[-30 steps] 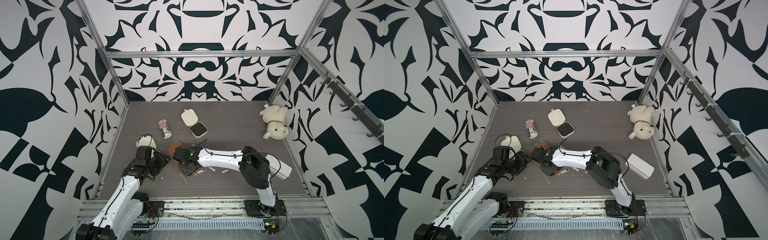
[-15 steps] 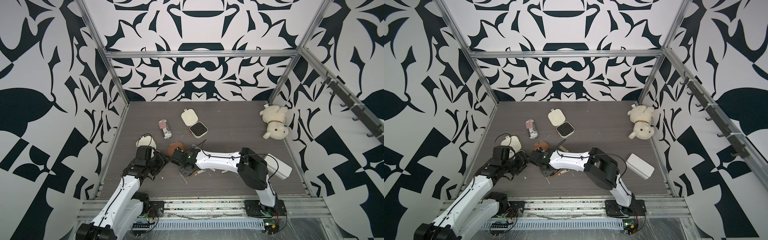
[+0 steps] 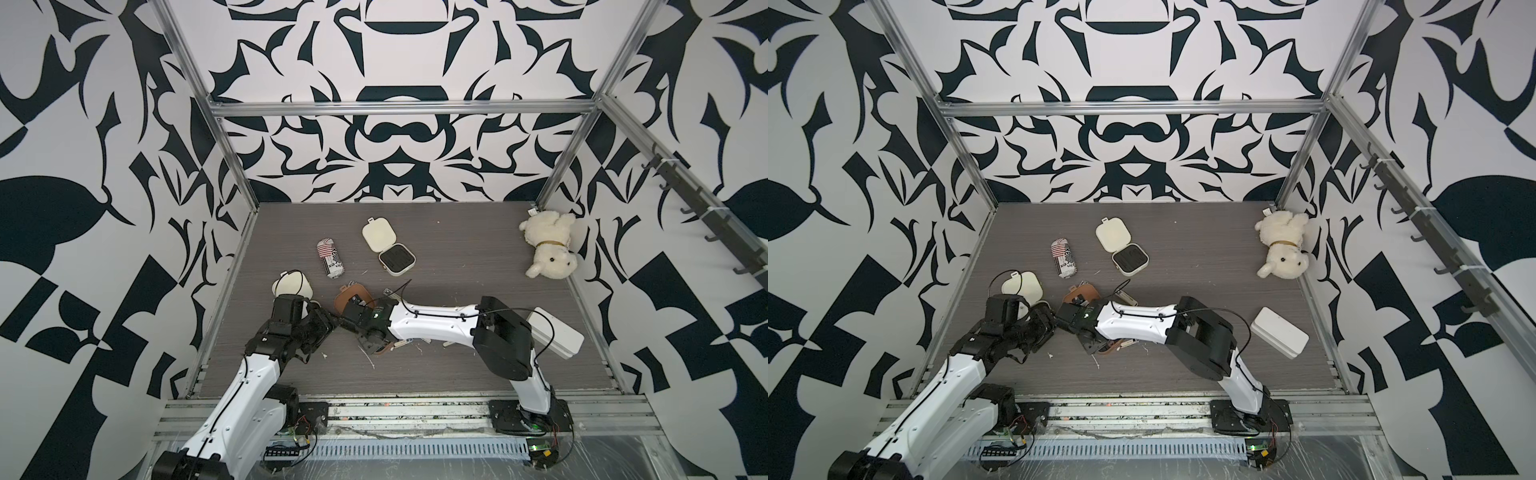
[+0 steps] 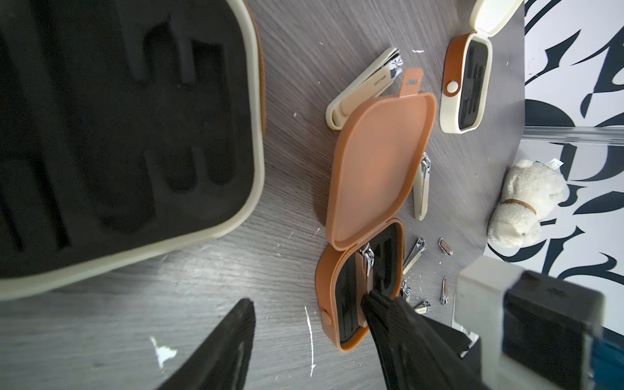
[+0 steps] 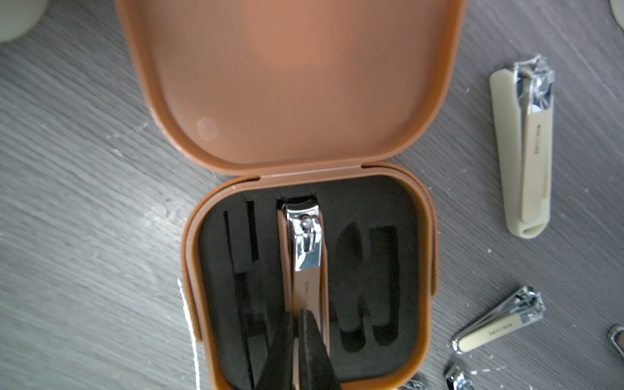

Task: Organize nail clipper sets
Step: Place the nail clipper in the storage box.

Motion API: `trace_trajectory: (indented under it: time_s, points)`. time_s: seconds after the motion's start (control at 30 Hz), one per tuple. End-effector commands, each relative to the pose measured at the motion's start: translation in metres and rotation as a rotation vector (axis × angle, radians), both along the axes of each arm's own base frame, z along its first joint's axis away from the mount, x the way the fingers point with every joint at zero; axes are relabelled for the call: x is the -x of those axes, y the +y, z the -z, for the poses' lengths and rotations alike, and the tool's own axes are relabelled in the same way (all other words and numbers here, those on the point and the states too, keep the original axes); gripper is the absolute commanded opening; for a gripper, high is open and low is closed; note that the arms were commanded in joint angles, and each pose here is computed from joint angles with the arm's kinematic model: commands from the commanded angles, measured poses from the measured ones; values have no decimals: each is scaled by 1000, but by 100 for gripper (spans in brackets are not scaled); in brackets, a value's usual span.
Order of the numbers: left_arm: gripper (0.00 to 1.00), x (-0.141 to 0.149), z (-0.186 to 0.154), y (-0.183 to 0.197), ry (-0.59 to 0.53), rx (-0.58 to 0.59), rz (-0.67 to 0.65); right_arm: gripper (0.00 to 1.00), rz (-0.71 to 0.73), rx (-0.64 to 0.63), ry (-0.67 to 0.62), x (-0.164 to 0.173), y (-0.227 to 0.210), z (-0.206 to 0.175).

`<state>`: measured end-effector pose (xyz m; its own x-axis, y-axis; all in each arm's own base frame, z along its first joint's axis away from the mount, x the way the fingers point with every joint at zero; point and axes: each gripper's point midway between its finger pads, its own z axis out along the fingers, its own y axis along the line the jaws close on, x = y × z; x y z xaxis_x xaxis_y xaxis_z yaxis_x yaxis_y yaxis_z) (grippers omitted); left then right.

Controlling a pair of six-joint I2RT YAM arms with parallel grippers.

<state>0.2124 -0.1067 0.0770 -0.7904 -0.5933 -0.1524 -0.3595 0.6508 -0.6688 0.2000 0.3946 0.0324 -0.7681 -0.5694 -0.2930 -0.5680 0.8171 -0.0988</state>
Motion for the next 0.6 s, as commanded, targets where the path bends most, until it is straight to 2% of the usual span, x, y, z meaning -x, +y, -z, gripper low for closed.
trace_trajectory:
  time_s: [0.0,0.57]
  points:
    - [67,6,4,2,15,-2,-4,9,-4,122,211,40,-22,75]
    - [67,8,6,5,25,-12,-22,9,12,194,299,52,-23,100]
